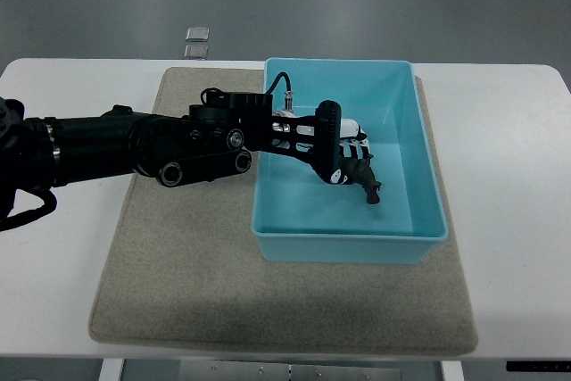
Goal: Place brown hippo in blue box with left hand
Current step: 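Lift the hippo and carry it over the blue box, then open the left hand to release the hippo into the box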
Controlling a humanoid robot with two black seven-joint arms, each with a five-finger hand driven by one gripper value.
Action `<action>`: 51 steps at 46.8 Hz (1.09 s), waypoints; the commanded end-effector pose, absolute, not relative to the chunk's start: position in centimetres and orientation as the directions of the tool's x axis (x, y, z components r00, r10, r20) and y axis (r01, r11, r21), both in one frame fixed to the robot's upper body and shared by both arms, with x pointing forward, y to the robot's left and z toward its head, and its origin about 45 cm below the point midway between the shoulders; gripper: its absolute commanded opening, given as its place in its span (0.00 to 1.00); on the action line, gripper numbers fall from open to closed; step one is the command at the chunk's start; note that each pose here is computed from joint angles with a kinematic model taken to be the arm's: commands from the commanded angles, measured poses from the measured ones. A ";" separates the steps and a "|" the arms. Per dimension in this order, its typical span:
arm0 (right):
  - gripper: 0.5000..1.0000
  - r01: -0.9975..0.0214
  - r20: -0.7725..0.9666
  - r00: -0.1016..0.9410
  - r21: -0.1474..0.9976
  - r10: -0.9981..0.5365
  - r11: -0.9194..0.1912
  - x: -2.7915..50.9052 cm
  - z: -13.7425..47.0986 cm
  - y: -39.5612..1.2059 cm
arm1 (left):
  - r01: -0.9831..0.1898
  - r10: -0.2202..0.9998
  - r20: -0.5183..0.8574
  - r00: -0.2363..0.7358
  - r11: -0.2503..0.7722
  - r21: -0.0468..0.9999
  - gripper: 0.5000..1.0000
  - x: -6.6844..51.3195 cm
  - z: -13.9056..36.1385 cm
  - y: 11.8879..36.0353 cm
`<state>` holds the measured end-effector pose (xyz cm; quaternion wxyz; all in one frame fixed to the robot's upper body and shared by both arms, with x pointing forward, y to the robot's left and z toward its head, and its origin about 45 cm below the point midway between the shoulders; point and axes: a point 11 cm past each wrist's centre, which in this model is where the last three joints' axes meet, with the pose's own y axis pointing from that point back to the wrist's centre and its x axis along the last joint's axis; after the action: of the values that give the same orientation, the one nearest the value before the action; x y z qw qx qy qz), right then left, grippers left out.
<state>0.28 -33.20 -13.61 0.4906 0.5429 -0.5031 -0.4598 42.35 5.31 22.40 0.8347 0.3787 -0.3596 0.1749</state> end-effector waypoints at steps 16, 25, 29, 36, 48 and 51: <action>0.87 -0.095 -0.006 0.071 0.995 -0.997 -0.012 0.3 -13.6 -33.2 | -0.577 0.051 0.740 0.670 0.662 0.478 0.92 42.3 22.4 5.3; 0.87 -0.095 -0.006 0.071 0.995 -0.997 -0.012 0.3 -13.6 -33.2 | -0.574 0.067 0.735 0.675 0.674 0.466 0.98 42.3 22.9 4.9; 0.87 -0.095 -0.006 0.071 0.995 -0.997 -0.012 0.3 -13.6 -33.2 | -0.575 0.073 0.735 0.674 0.677 0.460 0.98 42.4 23.2 4.8; 0.87 -0.095 -0.006 0.071 0.995 -0.997 -0.012 0.3 -13.6 -33.2 | -0.590 0.109 0.740 0.663 0.686 0.427 0.98 42.9 24.5 4.6; 0.87 -0.095 -0.006 0.071 0.995 -0.997 -0.012 0.3 -13.6 -33.2 | -0.664 0.290 0.736 0.612 0.693 0.279 0.99 45.3 29.5 5.0; 0.87 -0.095 -0.006 0.071 0.995 -0.997 -0.012 0.3 -13.6 -33.2 | -0.689 0.356 0.721 0.595 0.688 0.228 0.99 46.1 31.2 5.3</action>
<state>0.28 -33.20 -13.61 0.4906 0.5429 -0.5031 -0.4599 45.33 4.96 29.59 0.8545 0.2749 -0.3413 0.2790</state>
